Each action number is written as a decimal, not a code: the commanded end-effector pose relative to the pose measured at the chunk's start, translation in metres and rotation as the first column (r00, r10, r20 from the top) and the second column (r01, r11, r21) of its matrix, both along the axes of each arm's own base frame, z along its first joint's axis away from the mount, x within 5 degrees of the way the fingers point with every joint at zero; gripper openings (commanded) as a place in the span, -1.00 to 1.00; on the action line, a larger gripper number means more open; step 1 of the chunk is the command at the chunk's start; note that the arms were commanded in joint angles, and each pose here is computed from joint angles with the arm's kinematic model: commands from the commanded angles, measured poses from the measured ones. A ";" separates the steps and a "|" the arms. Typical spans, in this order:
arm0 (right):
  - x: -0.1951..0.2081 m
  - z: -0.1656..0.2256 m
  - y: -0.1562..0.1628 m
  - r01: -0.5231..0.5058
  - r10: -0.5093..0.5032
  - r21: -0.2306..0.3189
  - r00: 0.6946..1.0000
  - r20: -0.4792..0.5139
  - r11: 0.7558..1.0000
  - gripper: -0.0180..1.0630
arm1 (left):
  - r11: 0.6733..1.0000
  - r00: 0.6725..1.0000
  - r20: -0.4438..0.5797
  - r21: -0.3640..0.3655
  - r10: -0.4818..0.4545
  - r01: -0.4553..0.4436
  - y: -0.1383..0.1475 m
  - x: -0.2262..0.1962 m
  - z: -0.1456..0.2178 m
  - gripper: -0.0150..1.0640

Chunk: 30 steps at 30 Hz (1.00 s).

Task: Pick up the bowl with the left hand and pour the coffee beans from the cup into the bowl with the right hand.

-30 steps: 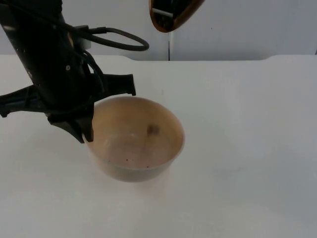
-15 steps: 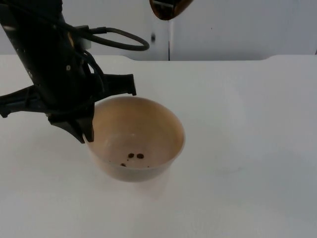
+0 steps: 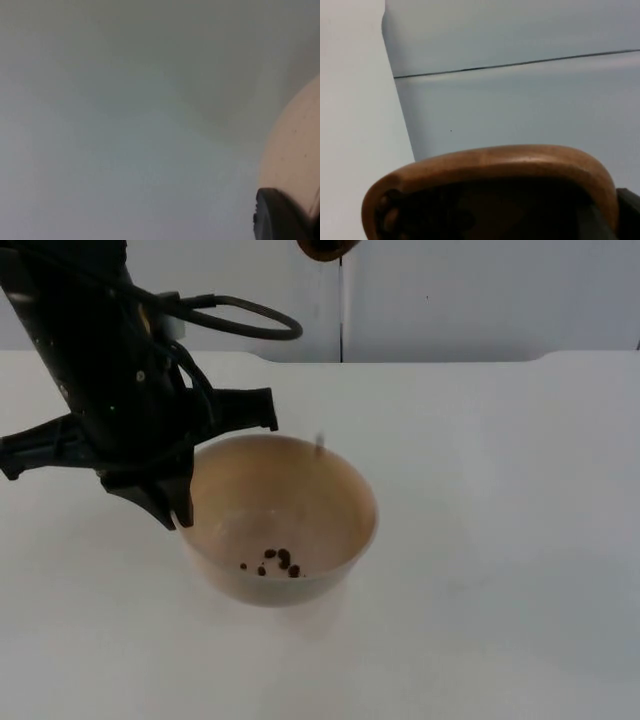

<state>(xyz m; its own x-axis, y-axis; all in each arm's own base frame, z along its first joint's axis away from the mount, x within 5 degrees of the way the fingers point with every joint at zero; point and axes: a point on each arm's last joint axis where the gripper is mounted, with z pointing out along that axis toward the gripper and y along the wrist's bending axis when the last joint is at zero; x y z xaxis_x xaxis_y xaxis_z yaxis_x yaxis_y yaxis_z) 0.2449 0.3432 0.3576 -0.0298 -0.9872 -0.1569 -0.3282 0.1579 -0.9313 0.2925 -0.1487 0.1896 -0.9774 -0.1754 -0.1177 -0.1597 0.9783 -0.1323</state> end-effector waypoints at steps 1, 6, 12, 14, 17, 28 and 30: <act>-0.002 0.007 -0.001 -0.008 0.008 -0.003 1.000 0.030 1.000 -0.97 | 1.000 1.000 0.008 -0.015 0.007 -0.007 -0.002 0.000 0.001 -0.88; -0.002 0.007 -0.001 -0.012 0.013 -0.017 0.999 0.034 1.000 -0.97 | 1.000 1.000 0.008 -0.015 0.007 -0.007 -0.002 0.000 0.001 -0.88; -0.002 0.008 -0.001 -0.018 0.019 -0.036 0.999 0.037 0.999 -0.97 | 1.000 1.000 0.008 -0.015 0.007 -0.007 -0.002 0.000 0.001 -0.88; -0.002 0.008 -0.001 -0.018 0.019 -0.036 0.999 0.037 0.999 -0.97 | 1.000 1.000 0.008 -0.015 0.007 -0.007 -0.002 0.000 0.001 -0.88; -0.002 0.008 -0.001 -0.019 0.020 -0.039 0.999 0.037 0.999 -0.97 | 1.000 1.000 0.008 -0.015 0.007 -0.007 -0.002 0.000 0.001 -0.88; 0.003 -0.005 0.006 -0.011 0.016 -0.096 0.999 0.048 0.995 -0.97 | 1.000 1.000 0.008 -0.015 0.007 -0.007 -0.002 0.000 0.001 -0.88; 0.003 -0.006 0.007 -0.011 0.016 -0.099 0.999 0.047 0.995 -0.97 | 1.000 1.000 0.008 -0.015 0.007 -0.007 -0.002 0.000 0.001 -0.88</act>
